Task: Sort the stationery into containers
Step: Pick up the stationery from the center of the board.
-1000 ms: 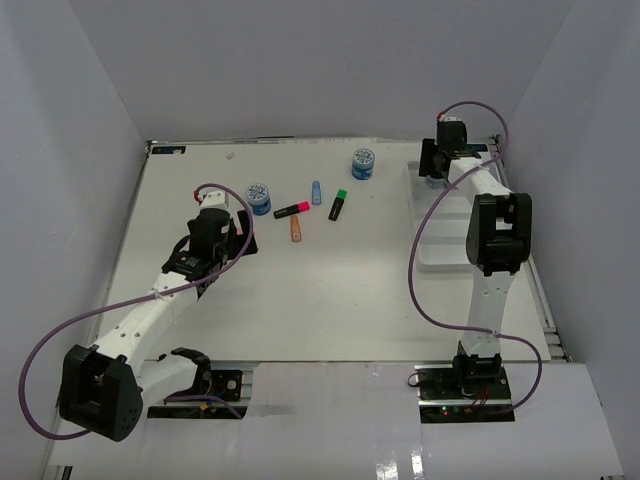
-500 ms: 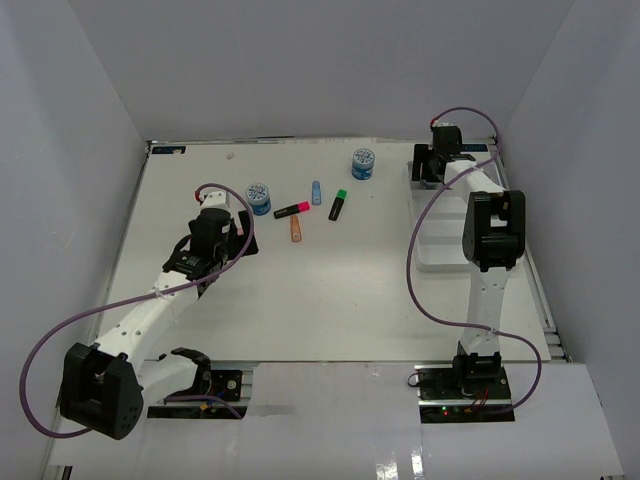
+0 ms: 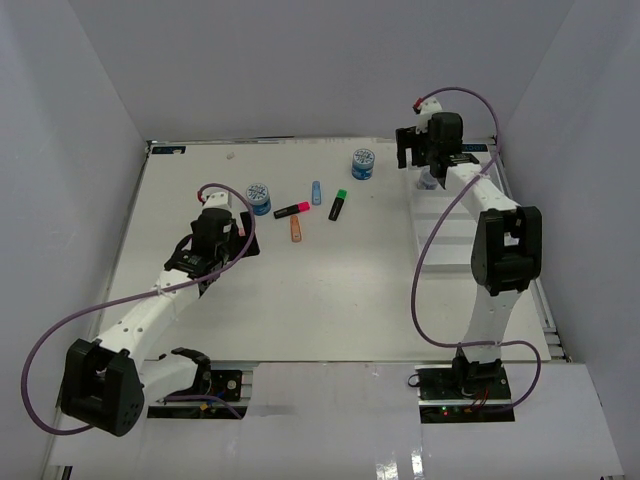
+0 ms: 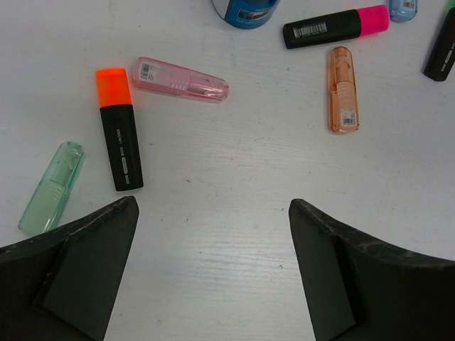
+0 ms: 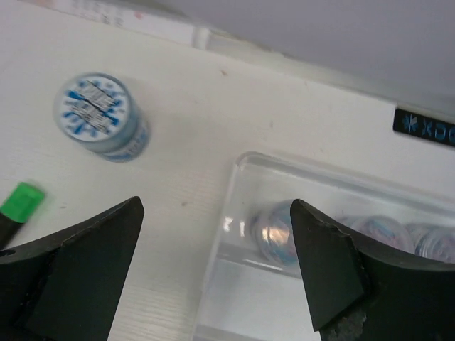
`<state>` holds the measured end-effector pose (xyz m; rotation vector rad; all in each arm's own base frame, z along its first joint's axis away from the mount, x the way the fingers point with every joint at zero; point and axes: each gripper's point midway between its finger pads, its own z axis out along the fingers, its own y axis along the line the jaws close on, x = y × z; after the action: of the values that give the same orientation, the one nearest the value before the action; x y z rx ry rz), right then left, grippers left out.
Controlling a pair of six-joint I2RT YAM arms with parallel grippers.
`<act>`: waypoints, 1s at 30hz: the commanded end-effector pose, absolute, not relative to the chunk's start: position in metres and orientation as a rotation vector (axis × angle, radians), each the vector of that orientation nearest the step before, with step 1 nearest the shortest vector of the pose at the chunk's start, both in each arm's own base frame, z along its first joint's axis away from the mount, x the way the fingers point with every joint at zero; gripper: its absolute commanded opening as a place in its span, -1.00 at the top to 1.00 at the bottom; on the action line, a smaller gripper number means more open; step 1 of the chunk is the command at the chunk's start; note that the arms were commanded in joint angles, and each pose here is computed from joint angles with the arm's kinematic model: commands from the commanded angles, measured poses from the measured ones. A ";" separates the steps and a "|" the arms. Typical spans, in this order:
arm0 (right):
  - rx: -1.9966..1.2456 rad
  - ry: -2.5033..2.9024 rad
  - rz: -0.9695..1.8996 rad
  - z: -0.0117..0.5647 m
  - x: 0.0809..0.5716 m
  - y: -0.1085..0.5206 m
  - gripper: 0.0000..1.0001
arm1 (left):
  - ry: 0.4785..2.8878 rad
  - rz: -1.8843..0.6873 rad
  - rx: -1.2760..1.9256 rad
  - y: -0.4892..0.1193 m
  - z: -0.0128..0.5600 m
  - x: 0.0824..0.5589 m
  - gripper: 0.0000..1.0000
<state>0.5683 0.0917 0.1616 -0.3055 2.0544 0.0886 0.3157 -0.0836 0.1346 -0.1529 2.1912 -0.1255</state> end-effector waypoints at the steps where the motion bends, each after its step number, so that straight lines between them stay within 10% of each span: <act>1: -0.503 1.783 0.161 0.220 0.570 0.146 -0.80 | 2.171 -0.142 -0.143 -0.086 0.144 0.320 -0.96; 30: -0.625 1.855 0.272 0.112 0.632 0.236 -0.80 | 2.188 -0.135 -0.133 -0.086 0.139 0.320 -0.96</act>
<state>0.6241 0.2293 0.1043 -0.6273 1.8877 0.2740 0.3159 -0.0839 0.1286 -0.1423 2.2106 -0.1165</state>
